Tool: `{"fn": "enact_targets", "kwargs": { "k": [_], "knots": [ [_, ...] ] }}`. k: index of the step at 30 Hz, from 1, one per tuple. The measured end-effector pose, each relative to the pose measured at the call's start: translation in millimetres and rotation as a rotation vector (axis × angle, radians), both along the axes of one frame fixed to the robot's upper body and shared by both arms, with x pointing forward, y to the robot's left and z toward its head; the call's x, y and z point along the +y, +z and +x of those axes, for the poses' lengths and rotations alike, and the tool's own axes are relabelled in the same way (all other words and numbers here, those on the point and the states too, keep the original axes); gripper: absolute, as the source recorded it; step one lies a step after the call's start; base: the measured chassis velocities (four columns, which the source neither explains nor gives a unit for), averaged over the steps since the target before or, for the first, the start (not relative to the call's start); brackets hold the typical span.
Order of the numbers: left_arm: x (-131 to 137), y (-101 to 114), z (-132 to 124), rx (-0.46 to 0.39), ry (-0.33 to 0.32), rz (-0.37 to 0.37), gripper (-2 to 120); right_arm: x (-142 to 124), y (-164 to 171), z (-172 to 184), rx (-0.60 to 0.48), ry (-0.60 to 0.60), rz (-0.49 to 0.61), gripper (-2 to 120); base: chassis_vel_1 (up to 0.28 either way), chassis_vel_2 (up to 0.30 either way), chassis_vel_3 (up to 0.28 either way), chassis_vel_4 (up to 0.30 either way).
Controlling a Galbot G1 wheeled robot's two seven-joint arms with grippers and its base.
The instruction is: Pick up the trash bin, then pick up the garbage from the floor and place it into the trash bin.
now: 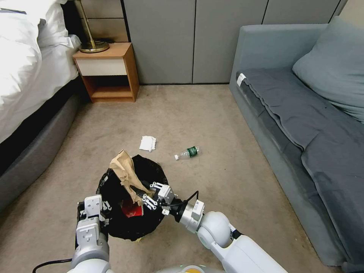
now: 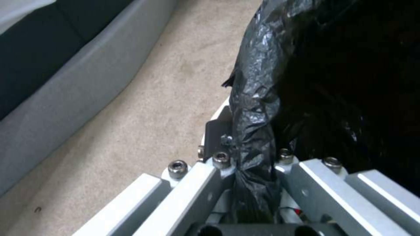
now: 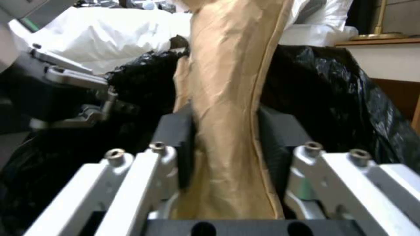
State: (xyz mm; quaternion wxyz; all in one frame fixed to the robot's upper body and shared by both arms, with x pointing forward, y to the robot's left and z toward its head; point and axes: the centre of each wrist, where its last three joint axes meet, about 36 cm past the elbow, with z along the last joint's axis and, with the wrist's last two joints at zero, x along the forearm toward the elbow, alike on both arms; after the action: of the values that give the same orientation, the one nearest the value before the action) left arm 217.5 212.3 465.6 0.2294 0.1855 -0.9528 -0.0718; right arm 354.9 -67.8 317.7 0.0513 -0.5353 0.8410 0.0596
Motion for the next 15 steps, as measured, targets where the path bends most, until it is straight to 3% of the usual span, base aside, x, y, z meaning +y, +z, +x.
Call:
{"fn": "enact_targets", "kwargs": {
  "k": [15],
  "knots": [
    [1,2,2,-0.005,0.003,0.001,0,-10,11,-10,-0.041,0.006,0.002,93,0.000,0.000,0.000,0.000]
  ]
}}
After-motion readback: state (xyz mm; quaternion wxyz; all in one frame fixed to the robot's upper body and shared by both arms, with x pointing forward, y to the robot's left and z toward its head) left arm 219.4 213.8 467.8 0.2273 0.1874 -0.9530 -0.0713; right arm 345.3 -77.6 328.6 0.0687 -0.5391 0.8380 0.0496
